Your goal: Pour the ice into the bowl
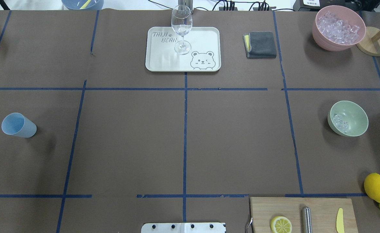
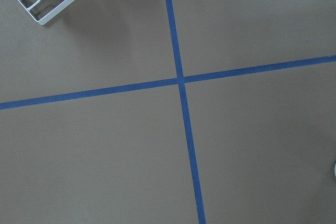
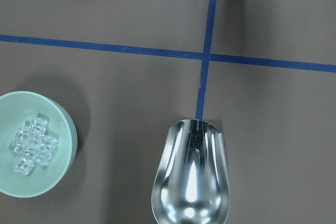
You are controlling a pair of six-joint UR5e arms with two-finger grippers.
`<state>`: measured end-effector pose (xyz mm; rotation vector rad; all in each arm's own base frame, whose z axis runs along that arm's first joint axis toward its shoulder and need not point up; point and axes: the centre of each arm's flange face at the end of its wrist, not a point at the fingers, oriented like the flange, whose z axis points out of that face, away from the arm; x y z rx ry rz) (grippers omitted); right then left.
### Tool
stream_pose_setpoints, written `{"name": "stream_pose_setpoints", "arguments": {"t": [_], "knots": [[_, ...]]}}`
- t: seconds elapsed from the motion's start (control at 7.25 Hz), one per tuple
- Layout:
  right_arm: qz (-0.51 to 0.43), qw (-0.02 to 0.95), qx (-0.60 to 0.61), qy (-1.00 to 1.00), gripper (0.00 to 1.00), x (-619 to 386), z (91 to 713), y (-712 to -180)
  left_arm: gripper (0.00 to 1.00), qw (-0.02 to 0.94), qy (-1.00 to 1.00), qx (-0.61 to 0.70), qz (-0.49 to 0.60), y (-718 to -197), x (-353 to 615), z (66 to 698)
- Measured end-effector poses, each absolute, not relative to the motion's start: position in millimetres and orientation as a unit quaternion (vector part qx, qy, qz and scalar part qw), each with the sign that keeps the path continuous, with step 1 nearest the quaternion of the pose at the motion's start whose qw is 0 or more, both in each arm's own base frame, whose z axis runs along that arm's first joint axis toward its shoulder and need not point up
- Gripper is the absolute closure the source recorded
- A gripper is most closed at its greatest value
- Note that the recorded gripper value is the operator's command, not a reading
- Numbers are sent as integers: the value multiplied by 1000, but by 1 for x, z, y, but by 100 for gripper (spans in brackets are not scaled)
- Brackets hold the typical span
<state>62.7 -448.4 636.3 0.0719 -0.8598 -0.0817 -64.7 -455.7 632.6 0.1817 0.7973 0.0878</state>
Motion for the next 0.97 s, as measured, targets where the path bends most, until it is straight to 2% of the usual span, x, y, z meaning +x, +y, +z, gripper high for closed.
{"name": "stream_pose_setpoints", "arguments": {"t": [0.97], "knots": [[-40,908,37,-416,0,62,634,-449,0,916,387,94,45,-458,-64,627]]}}
